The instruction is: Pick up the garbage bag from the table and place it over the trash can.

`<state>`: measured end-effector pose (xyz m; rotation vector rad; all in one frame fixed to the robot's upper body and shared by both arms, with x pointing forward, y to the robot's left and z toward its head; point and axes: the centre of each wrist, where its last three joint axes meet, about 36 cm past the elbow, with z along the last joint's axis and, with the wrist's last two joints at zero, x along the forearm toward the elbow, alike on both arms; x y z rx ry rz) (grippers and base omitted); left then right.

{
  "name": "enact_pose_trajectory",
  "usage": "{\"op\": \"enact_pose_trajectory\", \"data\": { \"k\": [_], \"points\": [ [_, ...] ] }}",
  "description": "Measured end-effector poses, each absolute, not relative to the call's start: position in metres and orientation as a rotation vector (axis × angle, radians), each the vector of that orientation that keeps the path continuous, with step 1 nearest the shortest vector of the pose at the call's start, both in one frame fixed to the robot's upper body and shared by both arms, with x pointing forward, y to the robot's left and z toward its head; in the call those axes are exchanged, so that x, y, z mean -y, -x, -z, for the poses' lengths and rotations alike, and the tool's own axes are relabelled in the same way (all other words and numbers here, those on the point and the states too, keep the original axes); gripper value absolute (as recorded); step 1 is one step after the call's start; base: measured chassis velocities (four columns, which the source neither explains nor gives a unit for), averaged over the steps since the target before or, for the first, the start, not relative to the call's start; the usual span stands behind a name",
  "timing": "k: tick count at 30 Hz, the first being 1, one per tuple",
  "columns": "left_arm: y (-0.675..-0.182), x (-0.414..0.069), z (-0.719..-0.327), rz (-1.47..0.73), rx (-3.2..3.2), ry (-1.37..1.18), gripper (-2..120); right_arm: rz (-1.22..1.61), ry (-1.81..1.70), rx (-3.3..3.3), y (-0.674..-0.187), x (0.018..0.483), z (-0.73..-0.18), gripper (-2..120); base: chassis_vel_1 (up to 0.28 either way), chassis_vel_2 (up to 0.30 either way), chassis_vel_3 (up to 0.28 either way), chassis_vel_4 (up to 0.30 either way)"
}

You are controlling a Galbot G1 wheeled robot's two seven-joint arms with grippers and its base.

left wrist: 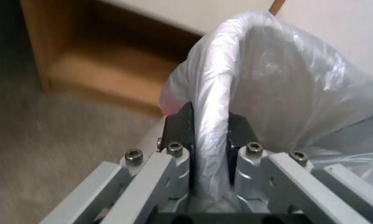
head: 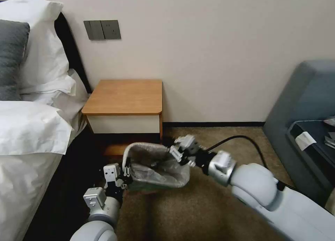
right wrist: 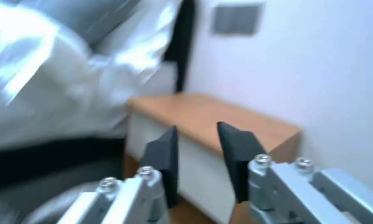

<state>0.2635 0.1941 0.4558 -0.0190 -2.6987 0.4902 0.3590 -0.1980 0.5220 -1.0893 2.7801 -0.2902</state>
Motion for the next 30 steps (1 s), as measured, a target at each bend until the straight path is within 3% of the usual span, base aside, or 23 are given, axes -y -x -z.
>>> {"op": "enact_pose_trajectory", "data": {
  "k": [3, 10, 12, 19, 30],
  "points": [
    [-0.262, -0.199, -0.448, -0.546, 2.625, -0.025, 9, 0.043, 0.977, -2.865, -0.358, 0.201, -0.498, 45, 0.0, 0.0, 0.0, 0.0],
    [-0.264, -0.203, -0.44, -0.559, 2.565, -0.075, 9, -0.226, 0.886, -2.9, -0.363, 0.201, -0.468, 67, 0.0, 0.0, 0.0, 0.0],
    [-0.266, -0.204, -0.439, -0.571, 2.54, -0.057, 9, -0.449, 0.843, -2.936, -0.363, 0.202, -0.459, 78, 0.0, 0.0, 0.0, 0.0],
    [-0.266, -0.203, -0.436, -0.6, 2.486, -0.004, 9, -0.556, 0.797, -2.932, -0.381, 0.206, -0.461, 99, 0.0, 0.0, 0.0, 0.0],
    [-0.263, -0.196, -0.423, -0.635, 2.44, -0.012, 9, -0.552, 0.817, -2.891, -0.377, 0.212, -0.466, 100, 0.0, 0.0, 0.0, 0.0]
  ]
}}
